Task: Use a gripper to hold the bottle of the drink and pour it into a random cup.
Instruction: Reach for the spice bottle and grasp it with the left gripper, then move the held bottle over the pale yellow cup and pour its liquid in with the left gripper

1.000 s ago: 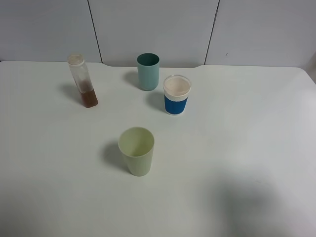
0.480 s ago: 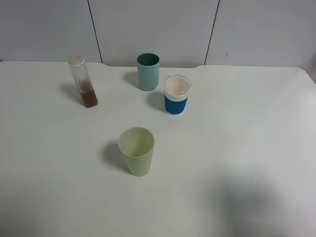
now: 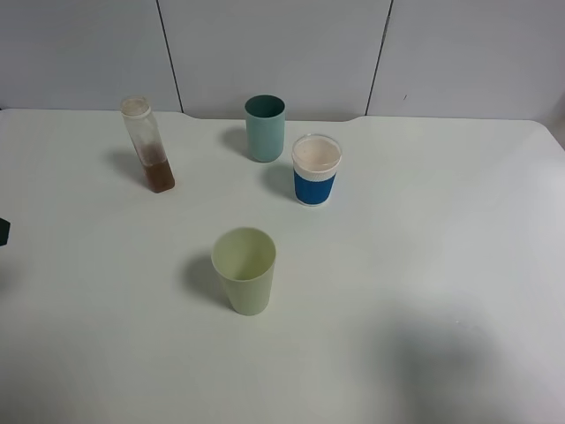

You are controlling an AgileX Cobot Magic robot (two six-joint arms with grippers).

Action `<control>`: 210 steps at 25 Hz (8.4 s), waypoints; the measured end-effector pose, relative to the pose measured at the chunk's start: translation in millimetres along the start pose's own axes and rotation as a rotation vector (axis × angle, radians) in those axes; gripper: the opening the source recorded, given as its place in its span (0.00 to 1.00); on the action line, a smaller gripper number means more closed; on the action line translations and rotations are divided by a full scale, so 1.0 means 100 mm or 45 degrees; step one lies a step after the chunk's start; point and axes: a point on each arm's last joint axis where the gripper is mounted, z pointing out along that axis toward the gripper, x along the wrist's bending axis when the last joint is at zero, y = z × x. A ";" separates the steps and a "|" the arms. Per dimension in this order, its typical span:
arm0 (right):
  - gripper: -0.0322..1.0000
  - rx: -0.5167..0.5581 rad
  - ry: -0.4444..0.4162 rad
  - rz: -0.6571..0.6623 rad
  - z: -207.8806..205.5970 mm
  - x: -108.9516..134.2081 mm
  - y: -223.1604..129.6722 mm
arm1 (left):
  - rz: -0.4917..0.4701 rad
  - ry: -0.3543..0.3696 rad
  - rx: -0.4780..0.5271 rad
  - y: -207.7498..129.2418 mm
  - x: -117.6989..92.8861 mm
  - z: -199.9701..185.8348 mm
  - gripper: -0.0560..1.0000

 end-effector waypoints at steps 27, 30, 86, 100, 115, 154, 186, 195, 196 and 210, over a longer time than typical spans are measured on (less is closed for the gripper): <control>0.64 0.000 0.000 0.000 0.00 0.00 0.00 | 0.062 -0.145 0.057 0.12 -0.32 1.22 1.00; 0.64 0.000 0.000 0.000 0.00 0.00 0.00 | 0.080 -0.129 0.040 0.12 -0.36 1.37 1.00; 0.64 0.000 0.000 0.000 0.00 0.00 0.00 | -0.133 -0.129 -0.586 0.64 -0.46 2.39 1.00; 0.64 0.000 0.000 0.000 0.00 0.00 0.00 | -0.303 -0.011 -0.639 0.79 -0.54 2.60 1.00; 0.64 0.000 0.000 0.000 0.00 0.00 0.00 | -0.356 0.134 -0.646 0.76 -0.44 2.69 1.00; 0.64 0.000 0.000 0.000 0.00 0.00 0.00 | -0.396 0.135 -0.682 0.70 -0.45 2.87 0.43; 0.64 0.000 0.000 0.000 0.00 0.00 0.00 | 0.178 0.215 -0.642 0.93 -0.63 2.45 0.40; 0.64 0.000 0.000 0.000 0.00 0.00 0.00 | 0.265 0.238 -0.705 1.06 -0.72 2.17 0.40; 0.64 0.000 0.000 0.000 0.00 0.00 0.00 | 0.276 0.237 -0.711 1.08 -0.72 2.13 0.40; 0.64 0.000 0.000 0.000 0.00 0.00 0.00 | 0.545 0.367 -0.607 1.23 -1.11 1.89 0.40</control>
